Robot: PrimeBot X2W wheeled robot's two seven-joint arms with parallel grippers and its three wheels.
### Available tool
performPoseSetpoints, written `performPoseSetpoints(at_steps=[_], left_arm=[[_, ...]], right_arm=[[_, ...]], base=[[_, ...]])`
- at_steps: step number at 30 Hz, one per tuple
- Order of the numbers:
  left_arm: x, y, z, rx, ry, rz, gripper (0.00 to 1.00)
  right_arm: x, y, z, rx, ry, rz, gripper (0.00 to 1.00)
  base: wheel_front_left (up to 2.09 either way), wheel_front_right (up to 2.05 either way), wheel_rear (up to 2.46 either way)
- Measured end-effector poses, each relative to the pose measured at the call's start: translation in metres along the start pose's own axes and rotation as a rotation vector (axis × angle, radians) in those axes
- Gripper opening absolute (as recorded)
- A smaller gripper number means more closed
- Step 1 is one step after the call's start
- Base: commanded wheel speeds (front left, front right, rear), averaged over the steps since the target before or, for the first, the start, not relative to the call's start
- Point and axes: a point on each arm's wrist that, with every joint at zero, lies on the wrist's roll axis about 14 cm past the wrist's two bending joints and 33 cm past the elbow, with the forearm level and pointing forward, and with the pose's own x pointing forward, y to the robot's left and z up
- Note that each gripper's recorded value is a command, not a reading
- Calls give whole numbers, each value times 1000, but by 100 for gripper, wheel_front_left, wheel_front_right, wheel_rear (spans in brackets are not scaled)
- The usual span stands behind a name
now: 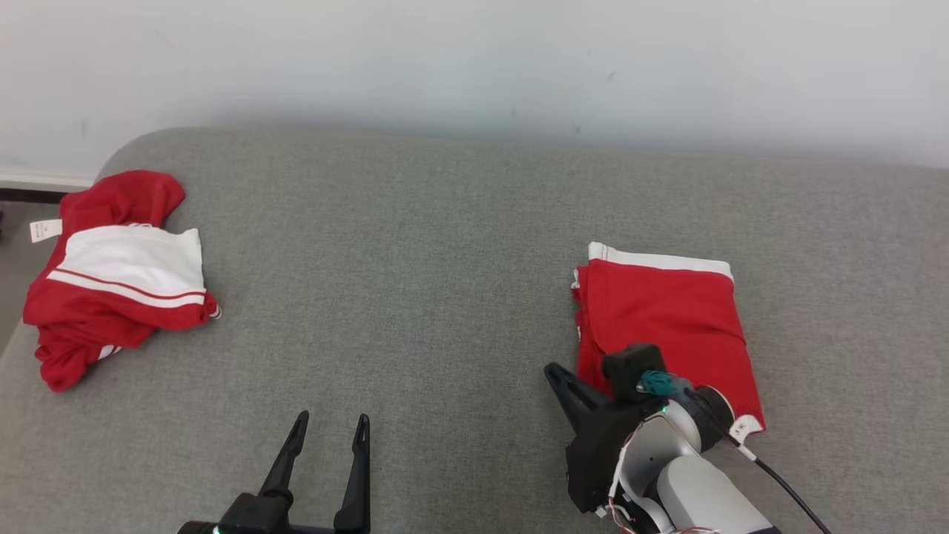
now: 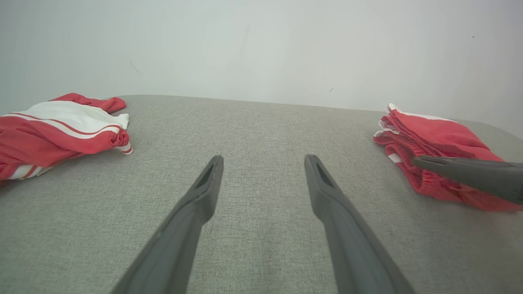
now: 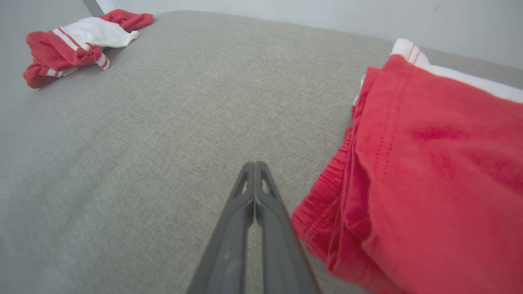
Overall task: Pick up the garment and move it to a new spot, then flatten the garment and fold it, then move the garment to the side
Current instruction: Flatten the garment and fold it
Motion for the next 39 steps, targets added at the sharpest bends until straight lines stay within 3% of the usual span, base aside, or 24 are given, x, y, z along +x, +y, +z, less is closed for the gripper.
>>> performPoseSetpoints(at_steps=[1, 2, 3, 10, 21, 30, 39], left_arm=[[0, -1, 1, 0, -4, -2, 100], [0, -1, 2, -1, -7, -4, 100], [-1, -2, 2, -1, -7, -3, 100], [-4, -8, 7, -4, -25, -18, 100], [-3, -21, 18, 0, -60, -61, 100], [-4, -24, 24, 12, -78, -80, 100], [-7, -2, 35, 18, -112, -9, 100]], right_arm=[[-2, 0, 6, 20, -29, -1, 37], [-6, 0, 12, 34, -60, -4, 55], [-9, -2, 17, 47, -88, -11, 100], [-53, -28, 42, 159, -277, -124, 100], [-152, -104, 44, 136, -438, -472, 100], [-185, -119, 24, 95, -459, -578, 100], [-206, -126, -7, 105, -439, -629, 100]], base=[[0, 0, 0], [0, 0, 0], [0, 0, 0], [0, 0, 0], [0, 0, 0], [0, 0, 0], [0, 0, 0]])
